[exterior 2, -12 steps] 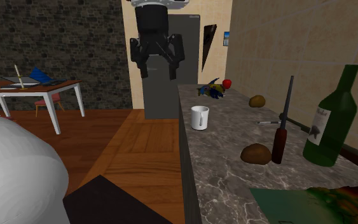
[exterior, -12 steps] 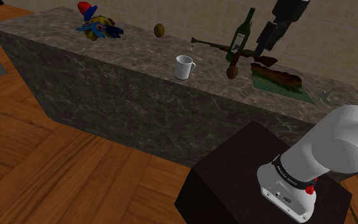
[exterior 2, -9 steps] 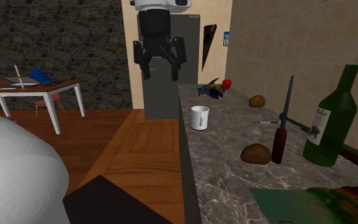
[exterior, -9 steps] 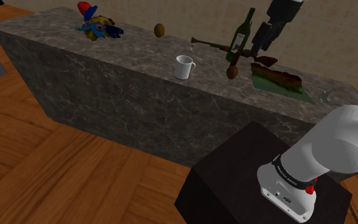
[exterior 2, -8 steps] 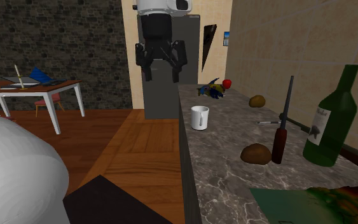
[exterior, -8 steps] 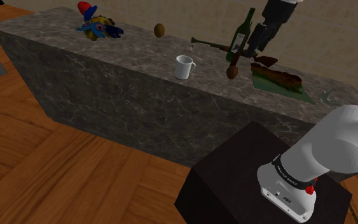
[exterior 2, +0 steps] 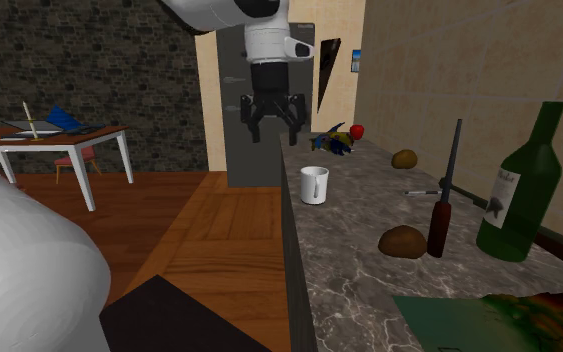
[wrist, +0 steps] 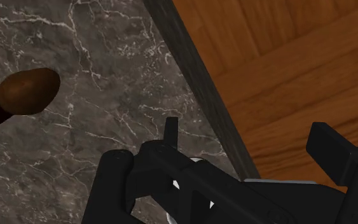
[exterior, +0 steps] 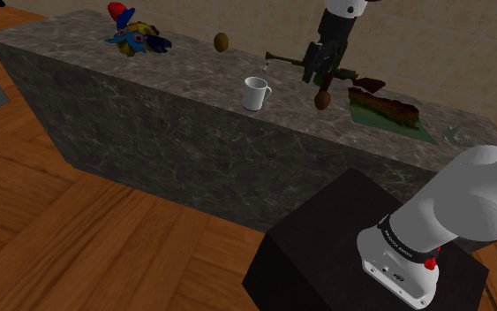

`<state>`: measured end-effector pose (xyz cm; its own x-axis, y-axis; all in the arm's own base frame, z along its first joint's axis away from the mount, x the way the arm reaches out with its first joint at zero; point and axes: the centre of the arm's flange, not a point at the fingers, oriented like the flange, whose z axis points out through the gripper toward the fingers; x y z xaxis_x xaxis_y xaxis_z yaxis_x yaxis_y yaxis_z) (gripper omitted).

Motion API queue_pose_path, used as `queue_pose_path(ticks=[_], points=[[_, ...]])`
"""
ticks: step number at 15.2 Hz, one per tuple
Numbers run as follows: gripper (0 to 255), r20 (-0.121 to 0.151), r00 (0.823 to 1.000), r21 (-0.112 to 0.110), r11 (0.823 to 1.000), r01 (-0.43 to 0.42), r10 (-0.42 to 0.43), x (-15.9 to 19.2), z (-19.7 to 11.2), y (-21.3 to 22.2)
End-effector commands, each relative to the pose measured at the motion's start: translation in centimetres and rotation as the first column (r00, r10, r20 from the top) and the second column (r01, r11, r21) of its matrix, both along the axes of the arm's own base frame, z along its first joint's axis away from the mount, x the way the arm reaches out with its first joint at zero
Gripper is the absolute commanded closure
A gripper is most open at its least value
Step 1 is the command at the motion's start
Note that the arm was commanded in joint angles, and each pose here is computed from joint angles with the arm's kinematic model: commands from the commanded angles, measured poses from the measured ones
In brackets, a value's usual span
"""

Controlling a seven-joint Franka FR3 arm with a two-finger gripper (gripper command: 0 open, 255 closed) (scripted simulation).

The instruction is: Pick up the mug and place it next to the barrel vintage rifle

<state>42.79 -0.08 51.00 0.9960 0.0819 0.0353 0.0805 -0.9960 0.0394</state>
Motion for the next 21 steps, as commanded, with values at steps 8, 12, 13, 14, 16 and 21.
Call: queue_pose_path(ticks=[8,12,13,14,16,21], points=[[0,-0.016,1.0,-0.014,1.0,0.001,-0.001,10.8,-5.7,2.3],[0,-0.023,1.0,-0.02,1.0,0.002,-0.002,15.5,-8.3,3.2],[0,-0.025,1.0,-0.022,1.0,0.002,-0.002,16.7,-8.9,3.5],[0,-0.027,1.0,-0.023,1.0,0.002,-0.003,17.8,-9.6,3.7],[0,-0.03,1.0,-0.026,1.0,0.002,-0.003,20.1,-10.9,4.2],[0,-0.034,0.999,-0.029,1.0,0.002,-0.003,22.3,-13.8,4.5]])
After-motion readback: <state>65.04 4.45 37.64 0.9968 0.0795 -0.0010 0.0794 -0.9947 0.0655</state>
